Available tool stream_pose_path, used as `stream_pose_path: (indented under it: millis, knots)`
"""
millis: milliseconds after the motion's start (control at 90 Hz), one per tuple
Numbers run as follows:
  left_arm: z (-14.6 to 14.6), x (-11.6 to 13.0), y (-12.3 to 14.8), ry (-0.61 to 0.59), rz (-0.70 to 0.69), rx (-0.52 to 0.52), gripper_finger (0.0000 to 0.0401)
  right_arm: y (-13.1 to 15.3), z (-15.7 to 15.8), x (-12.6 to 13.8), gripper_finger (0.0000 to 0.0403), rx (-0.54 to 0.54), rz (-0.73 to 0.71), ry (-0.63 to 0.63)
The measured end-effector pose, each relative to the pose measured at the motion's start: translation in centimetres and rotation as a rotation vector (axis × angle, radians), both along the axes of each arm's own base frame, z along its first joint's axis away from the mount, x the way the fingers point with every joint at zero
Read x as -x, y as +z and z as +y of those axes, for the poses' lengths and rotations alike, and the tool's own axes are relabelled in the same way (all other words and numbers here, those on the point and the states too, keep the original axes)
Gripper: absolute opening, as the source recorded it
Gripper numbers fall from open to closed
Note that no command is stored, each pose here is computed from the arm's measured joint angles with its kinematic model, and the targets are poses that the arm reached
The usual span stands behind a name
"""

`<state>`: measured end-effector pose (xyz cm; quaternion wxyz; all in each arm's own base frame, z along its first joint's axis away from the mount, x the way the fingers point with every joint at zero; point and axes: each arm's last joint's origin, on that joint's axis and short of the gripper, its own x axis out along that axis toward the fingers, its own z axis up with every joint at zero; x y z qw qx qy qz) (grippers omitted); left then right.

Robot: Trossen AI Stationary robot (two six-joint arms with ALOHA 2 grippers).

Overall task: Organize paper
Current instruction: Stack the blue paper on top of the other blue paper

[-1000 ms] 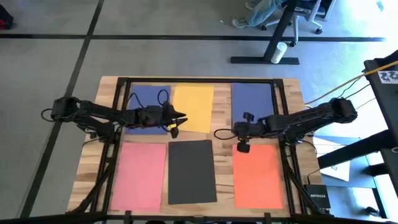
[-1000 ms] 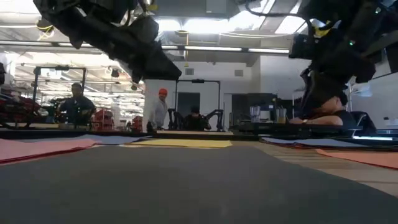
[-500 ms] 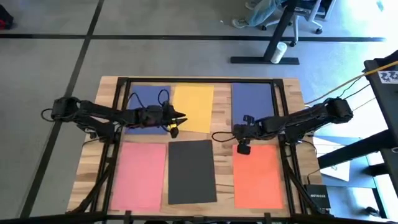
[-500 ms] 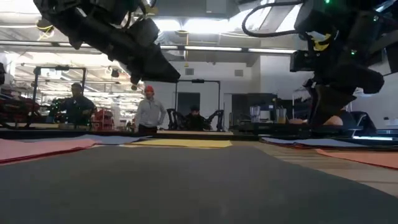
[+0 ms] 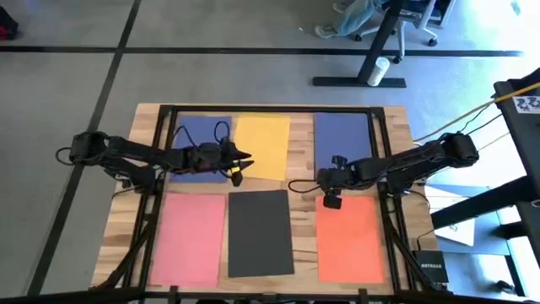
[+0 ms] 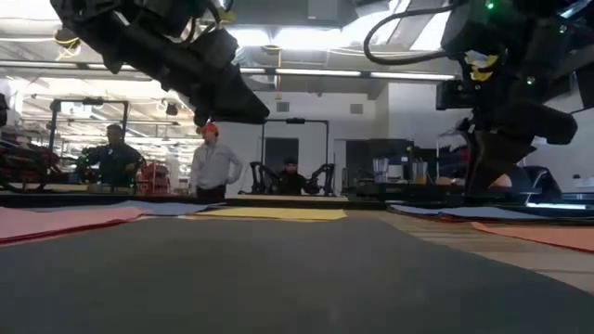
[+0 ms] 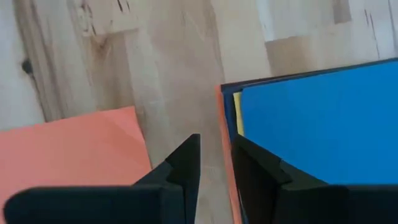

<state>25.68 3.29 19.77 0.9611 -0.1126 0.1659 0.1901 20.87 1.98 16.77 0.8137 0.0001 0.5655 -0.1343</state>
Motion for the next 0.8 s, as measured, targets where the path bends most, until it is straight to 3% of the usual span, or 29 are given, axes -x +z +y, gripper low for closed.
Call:
stream_pose_path:
  millis: [244,489,800]
  knots:
    - [0.0,0.0,0.0,0.003,0.001,-0.007,0.0125,0.0,-0.6,-0.8,0.0081,0.042,-0.052,0.008]
    - [0.0,0.0,0.0,-0.003,0.008,-0.023,0.0125,-2.1,-2.1,-1.8,0.0084,0.030,0.033,-0.008]
    - [0.0,0.0,0.0,-0.003,0.010,-0.024,0.0125,-3.6,-2.4,-2.5,0.0144,0.066,0.064,-0.023]
